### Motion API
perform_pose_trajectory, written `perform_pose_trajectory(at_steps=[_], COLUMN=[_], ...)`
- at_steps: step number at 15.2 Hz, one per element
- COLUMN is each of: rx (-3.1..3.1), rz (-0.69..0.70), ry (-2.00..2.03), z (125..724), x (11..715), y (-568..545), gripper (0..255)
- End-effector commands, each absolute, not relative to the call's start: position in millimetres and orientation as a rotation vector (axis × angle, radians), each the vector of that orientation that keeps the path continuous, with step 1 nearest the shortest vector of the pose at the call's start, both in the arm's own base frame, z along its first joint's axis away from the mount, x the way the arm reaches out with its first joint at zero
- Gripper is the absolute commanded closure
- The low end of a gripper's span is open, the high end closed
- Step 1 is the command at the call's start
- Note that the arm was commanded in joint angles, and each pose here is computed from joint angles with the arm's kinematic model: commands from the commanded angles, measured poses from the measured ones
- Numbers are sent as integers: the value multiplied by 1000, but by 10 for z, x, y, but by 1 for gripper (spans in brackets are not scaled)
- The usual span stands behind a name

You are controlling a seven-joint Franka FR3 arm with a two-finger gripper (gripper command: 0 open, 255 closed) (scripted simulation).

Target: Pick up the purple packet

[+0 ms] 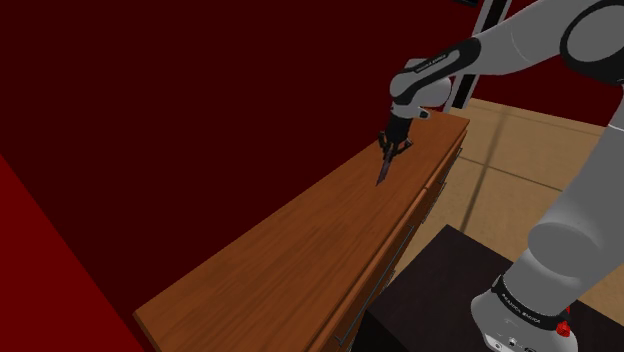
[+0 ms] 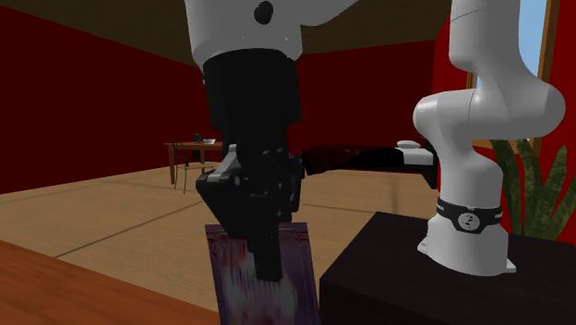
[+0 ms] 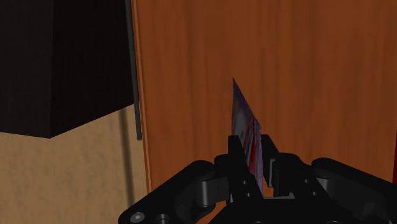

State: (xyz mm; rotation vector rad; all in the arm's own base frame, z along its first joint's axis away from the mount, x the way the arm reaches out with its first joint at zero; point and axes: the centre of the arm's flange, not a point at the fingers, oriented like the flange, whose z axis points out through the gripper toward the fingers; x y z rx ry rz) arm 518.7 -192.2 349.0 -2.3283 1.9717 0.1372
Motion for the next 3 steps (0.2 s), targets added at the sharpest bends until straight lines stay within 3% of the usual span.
perform_pose_trajectory(at_steps=[1,3], rx=[-2328,-2328], rz=[138,138], ry=[1972,1972], z=[3591,3599], x=[5181,5181], y=[-1919,-1919], gripper=[255,255])
